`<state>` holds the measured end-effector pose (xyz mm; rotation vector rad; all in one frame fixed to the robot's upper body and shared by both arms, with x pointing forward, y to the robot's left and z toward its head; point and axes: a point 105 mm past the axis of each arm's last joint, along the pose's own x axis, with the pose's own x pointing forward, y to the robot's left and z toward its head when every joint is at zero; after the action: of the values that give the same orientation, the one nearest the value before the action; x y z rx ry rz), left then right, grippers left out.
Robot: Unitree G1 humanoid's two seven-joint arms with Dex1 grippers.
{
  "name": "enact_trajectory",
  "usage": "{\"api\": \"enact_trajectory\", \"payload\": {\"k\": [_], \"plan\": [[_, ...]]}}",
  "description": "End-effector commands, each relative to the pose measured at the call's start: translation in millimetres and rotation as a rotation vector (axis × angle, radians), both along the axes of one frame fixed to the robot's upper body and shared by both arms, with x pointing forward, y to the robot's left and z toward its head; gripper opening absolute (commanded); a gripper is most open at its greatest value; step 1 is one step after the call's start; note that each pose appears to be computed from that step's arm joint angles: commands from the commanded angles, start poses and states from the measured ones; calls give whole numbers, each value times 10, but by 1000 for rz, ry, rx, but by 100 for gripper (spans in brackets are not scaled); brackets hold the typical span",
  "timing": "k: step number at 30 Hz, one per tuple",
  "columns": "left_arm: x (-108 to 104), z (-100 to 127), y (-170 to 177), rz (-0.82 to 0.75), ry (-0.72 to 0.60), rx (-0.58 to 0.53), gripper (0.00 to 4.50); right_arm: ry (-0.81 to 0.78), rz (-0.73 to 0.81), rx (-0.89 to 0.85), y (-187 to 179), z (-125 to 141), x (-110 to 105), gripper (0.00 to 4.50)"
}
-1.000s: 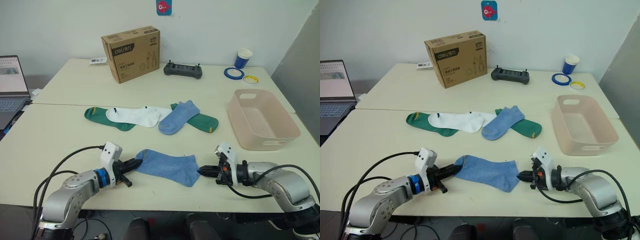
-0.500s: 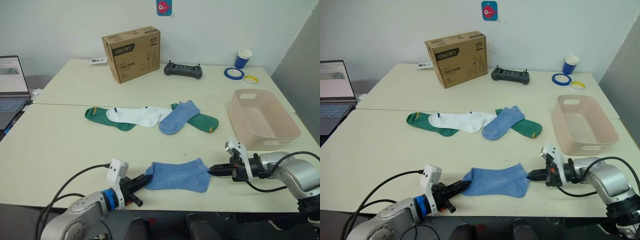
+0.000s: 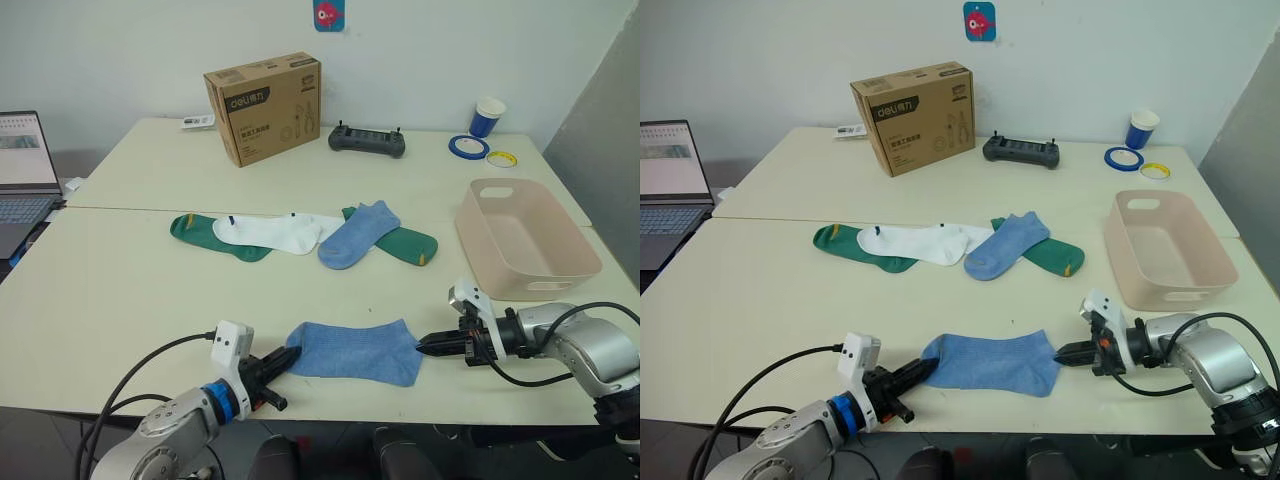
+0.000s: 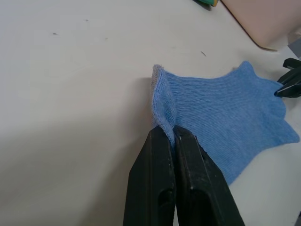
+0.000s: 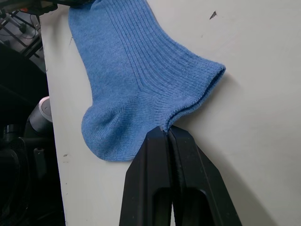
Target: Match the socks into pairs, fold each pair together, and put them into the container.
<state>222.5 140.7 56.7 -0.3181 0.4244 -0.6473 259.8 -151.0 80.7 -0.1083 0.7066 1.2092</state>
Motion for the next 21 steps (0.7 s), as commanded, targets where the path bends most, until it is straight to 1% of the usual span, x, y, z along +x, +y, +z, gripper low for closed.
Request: {"api": "enact_trajectory", "payload": {"k": [1,5,8,9,10,12,13,15,17,19,20,21], "plan": [[11,53,15,-12,-36,11,0,-33,15,8,-7,74,6,2],[17,54,8,-14,-37,-4,0,-62,17,7,15,74,7,2],[20,63,36,-10,-35,-4,68,-69,3,31,9,128,26,75],[19,65,52,-10,-35,0,103,-79,-2,29,-7,144,38,110],[21,74,82,-6,-37,5,125,-95,-12,23,-31,162,62,138],[34,124,200,2,-45,16,189,-147,-18,39,-56,263,107,210],[55,173,286,9,-52,16,219,-170,-10,83,-31,370,109,240],[95,351,430,-20,-108,39,219,-256,51,147,79,576,85,240],[231,610,476,-113,-212,140,219,-365,120,160,284,614,93,240],[337,750,437,-202,-297,233,222,-429,131,194,439,628,135,198],[365,777,395,-246,-324,260,222,-435,137,204,486,623,141,178],[379,789,368,-275,-339,275,222,-439,141,207,512,615,144,147]]}}
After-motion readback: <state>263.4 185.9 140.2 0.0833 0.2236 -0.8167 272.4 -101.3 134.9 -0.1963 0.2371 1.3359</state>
